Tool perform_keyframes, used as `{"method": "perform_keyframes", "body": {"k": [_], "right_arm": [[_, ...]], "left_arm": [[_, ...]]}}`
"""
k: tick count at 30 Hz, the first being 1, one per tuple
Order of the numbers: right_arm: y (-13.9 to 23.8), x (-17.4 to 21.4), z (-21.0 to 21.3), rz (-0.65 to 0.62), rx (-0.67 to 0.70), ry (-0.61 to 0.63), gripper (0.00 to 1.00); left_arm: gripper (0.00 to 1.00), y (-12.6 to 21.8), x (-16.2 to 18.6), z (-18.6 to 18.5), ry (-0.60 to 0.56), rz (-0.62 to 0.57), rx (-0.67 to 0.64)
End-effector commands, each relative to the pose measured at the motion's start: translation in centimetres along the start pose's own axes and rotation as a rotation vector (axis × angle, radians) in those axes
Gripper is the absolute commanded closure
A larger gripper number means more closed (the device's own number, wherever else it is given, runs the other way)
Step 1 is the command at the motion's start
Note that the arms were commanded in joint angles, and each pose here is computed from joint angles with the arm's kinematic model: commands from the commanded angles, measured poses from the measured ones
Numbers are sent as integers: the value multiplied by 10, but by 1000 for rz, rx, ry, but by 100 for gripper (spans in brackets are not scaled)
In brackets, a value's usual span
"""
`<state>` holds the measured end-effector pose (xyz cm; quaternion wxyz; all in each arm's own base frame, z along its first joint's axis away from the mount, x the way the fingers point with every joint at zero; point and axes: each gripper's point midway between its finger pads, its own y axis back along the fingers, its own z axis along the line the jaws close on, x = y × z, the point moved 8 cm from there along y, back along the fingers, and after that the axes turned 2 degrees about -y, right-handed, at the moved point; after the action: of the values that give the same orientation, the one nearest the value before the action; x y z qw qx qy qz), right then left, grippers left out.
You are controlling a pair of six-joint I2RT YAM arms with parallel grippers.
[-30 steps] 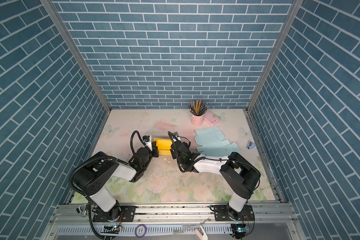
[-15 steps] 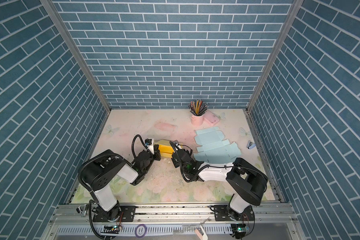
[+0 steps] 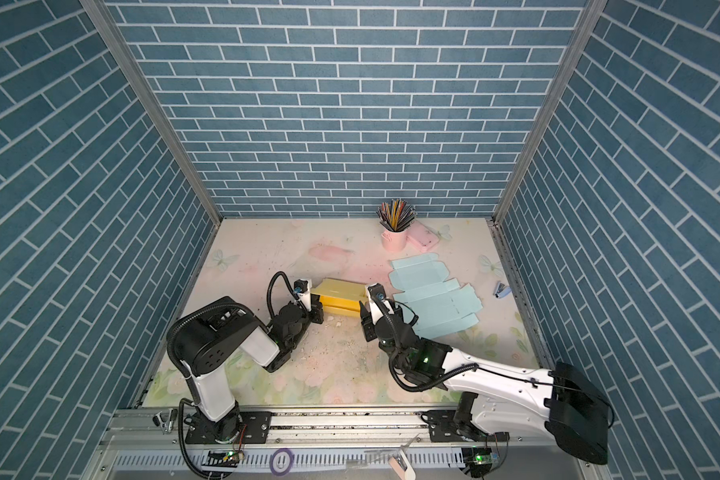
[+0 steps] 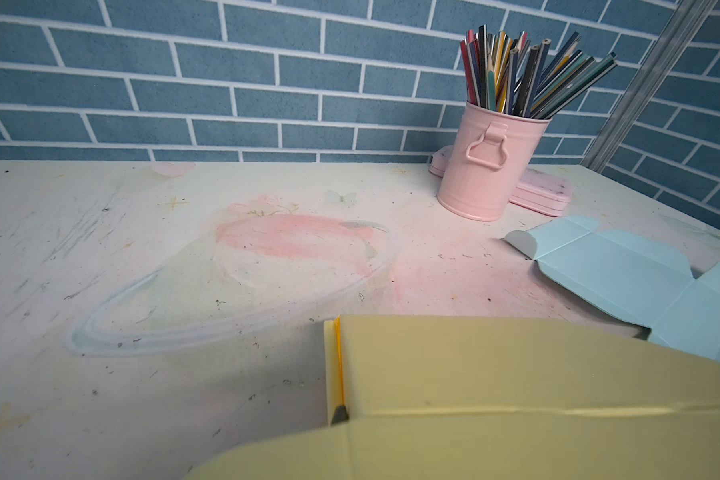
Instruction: Fold the paper box
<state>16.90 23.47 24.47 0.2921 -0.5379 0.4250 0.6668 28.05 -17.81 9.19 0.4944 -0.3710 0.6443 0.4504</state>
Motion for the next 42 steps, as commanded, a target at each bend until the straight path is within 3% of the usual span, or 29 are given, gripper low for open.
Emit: {"method": "perform_keyframes", "body": {"k": [1, 4, 10, 13, 20, 28, 31, 34, 38, 42], "right_arm": [[-10, -31, -17, 79, 71, -54, 50], [-42, -35, -16, 201, -36, -161, 51], [-101, 0, 3, 420, -51, -92, 51], [-119, 27, 4, 504, -40, -87, 53], [-133, 64, -6, 584, -4, -89, 57], [-140, 84, -12, 633, 7, -86, 60], [-140, 87, -13, 640, 11, -82, 60], [-137, 90, -15, 648, 17, -69, 61], [-136, 94, -17, 664, 26, -53, 61], [-135, 96, -17, 666, 26, -61, 62]], "left_arm": [[94, 3, 18, -2, -47, 91, 17], [91, 4, 14, -6, -58, 109, 28], [83, 4, 6, -10, -56, 141, 49], [73, 9, 2, -14, -48, 144, 99], [48, 30, -1, -19, -33, 268, 179], [28, 89, 3, -22, -27, 643, 263], [25, 116, -12, -25, -1, 693, 314], [21, 129, -47, -28, 28, 638, 336], [20, 108, -92, -34, 7, 580, 355], [21, 42, -107, -23, 74, 578, 350]]}}
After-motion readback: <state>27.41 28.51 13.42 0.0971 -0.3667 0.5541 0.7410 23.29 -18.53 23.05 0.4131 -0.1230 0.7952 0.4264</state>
